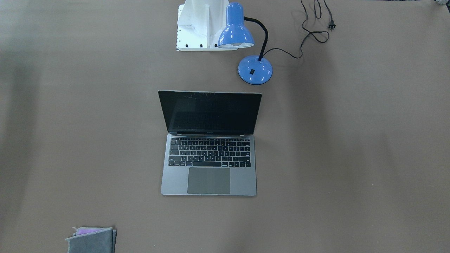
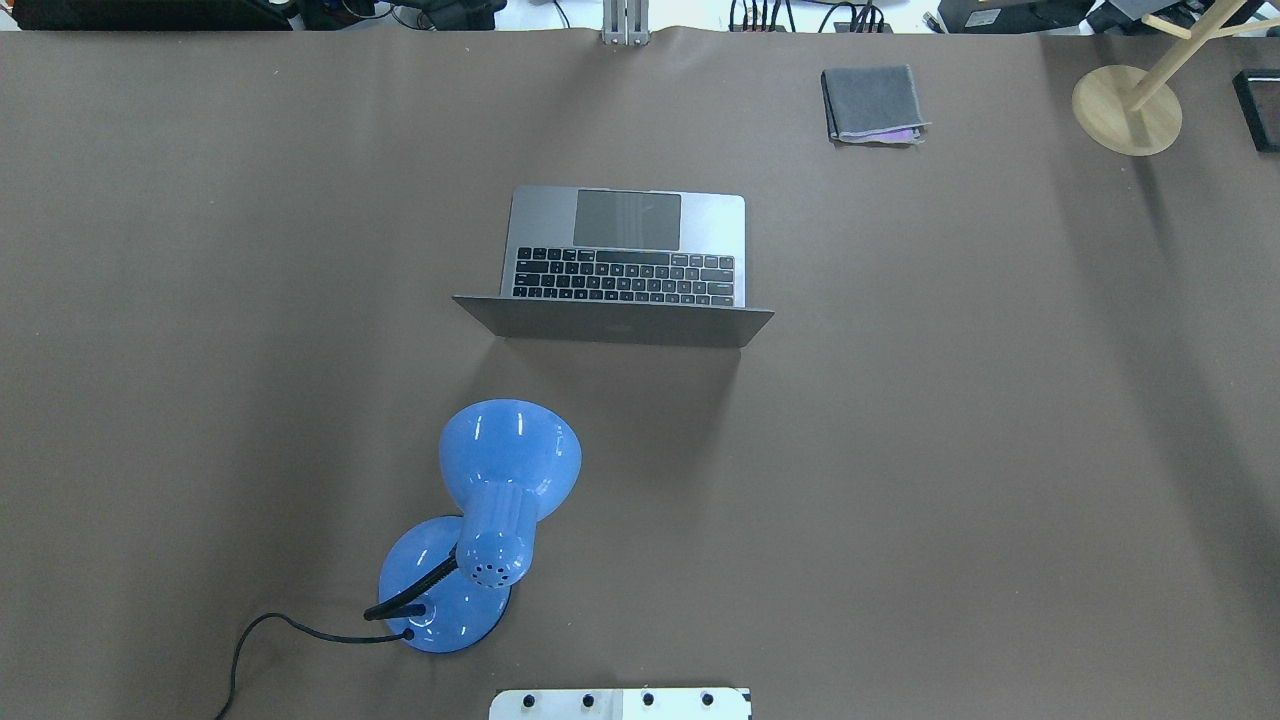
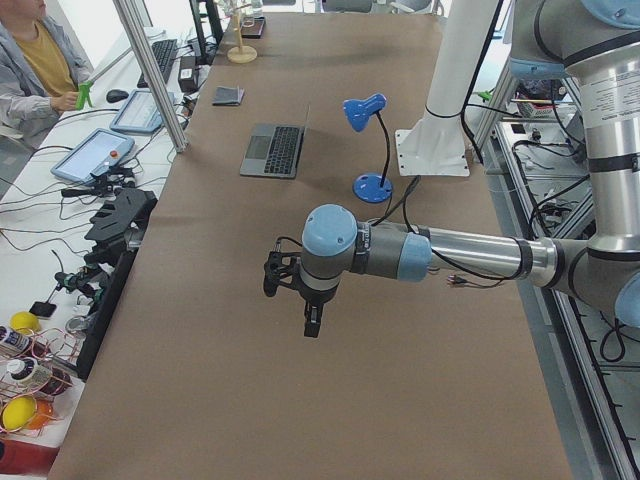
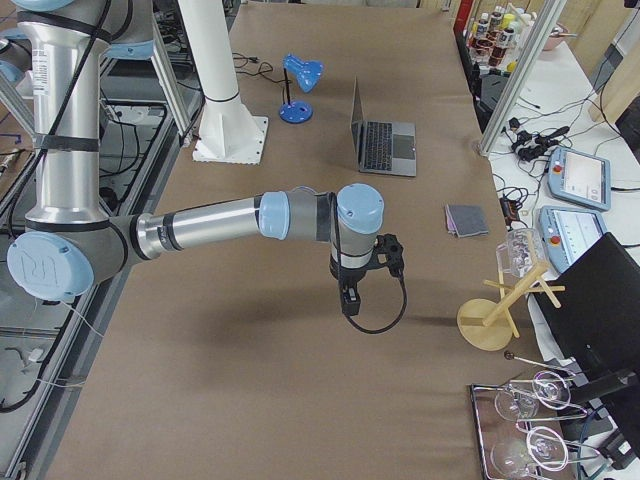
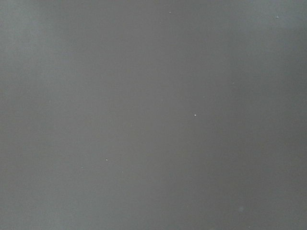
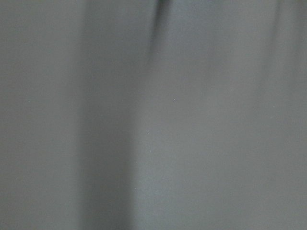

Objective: Close laptop

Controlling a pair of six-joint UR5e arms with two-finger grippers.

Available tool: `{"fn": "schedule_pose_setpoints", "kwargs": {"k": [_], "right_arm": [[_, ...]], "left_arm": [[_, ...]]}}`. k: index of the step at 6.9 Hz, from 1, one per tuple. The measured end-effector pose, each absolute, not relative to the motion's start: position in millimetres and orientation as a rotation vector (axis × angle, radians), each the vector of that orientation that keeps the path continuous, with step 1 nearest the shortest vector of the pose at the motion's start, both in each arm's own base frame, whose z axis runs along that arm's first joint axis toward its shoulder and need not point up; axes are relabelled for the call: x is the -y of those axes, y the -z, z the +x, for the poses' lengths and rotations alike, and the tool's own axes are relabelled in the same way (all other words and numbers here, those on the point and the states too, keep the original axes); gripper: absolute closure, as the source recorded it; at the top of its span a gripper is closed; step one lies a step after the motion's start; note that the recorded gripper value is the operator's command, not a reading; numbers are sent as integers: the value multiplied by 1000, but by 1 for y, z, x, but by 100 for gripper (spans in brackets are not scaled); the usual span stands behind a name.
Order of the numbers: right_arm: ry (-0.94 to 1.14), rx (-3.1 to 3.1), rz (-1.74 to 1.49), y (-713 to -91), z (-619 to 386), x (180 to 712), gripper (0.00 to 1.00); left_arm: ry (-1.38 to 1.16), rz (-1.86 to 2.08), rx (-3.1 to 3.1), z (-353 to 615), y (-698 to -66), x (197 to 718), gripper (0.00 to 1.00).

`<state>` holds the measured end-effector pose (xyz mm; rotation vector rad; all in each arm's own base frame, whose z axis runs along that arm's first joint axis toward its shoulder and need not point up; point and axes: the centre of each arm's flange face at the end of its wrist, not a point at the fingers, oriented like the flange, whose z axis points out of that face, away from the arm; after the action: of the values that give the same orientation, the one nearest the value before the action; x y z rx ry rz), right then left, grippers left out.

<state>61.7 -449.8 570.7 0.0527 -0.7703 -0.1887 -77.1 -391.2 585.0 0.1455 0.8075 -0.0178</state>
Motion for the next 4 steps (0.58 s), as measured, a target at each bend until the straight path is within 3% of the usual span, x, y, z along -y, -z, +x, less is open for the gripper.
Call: {"fn": "schedule_pose_setpoints", "kwargs": {"k": [4], "right_arm": [[187,774,50,-571,61,450,0]], "left_arm": [[39,127,-811,-75,-585,385,3]]}}
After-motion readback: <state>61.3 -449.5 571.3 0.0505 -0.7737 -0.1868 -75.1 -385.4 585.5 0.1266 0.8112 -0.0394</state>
